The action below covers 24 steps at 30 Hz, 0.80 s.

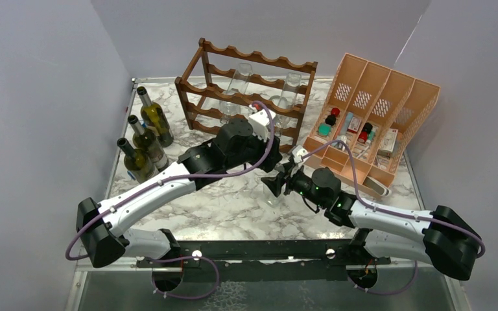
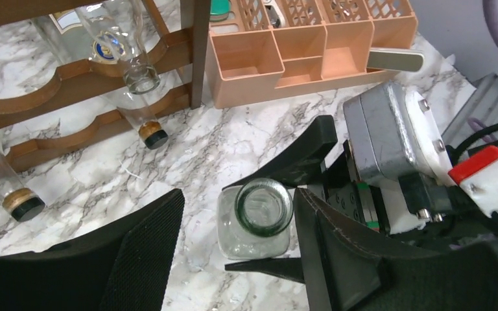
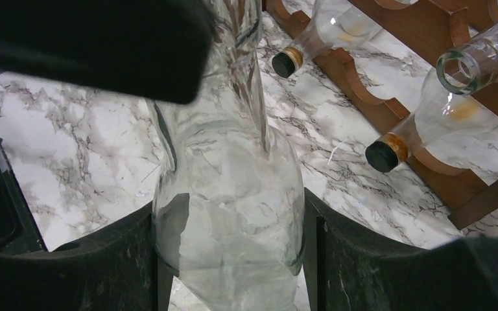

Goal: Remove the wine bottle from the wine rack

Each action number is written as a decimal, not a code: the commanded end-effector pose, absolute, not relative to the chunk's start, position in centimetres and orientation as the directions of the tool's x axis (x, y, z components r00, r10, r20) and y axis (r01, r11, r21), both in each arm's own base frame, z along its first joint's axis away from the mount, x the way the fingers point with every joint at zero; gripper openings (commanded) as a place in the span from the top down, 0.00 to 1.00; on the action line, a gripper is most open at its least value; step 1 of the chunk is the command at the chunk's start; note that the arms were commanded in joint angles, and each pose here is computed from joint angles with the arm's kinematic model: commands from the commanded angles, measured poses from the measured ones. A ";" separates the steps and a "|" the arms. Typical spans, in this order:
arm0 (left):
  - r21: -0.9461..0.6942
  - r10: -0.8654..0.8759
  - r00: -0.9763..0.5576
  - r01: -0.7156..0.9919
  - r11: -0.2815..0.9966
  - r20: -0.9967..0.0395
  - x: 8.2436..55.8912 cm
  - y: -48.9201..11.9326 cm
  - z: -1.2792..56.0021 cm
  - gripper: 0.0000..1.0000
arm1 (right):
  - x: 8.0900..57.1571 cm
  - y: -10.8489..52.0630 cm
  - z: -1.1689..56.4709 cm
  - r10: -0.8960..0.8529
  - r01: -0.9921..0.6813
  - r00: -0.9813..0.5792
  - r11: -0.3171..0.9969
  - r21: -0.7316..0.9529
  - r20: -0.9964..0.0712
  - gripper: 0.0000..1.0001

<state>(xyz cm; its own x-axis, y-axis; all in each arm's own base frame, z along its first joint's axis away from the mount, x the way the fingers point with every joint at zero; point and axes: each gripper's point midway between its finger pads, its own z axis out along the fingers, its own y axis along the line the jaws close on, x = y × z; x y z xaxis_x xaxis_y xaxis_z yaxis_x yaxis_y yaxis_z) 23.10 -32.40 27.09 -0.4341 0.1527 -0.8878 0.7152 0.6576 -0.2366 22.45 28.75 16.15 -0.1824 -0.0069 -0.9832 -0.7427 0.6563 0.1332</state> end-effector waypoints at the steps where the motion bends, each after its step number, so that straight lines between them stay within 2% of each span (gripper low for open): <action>1: -0.129 0.199 -0.360 0.710 0.692 -0.912 23.7 -33.7 27.8 0.37 | 22.9 28.7 19.4 0.114 -0.725 -0.131 0.667 0.174 -0.985 0.68; 3: -0.092 0.223 -0.346 0.699 0.709 -0.911 23.7 -33.8 27.6 0.41 | 22.8 28.6 19.4 0.118 -0.725 -0.134 0.665 0.178 -0.984 0.68; 14: -0.054 0.301 -0.355 0.720 0.692 -0.885 22.9 -34.8 25.4 0.48 | 22.9 27.9 19.1 0.119 -0.703 -0.140 0.687 0.184 -0.983 0.65; 21: -0.030 0.300 -0.327 0.720 0.694 -0.896 23.2 -34.7 26.3 0.69 | 22.6 27.9 18.9 0.116 -0.707 -0.150 0.682 0.189 -0.982 0.64; 24: 0.001 0.306 -0.301 0.713 0.702 -0.903 23.7 -34.4 26.9 0.76 | 22.4 27.8 18.2 0.116 -0.705 -0.176 0.678 0.207 -0.978 0.59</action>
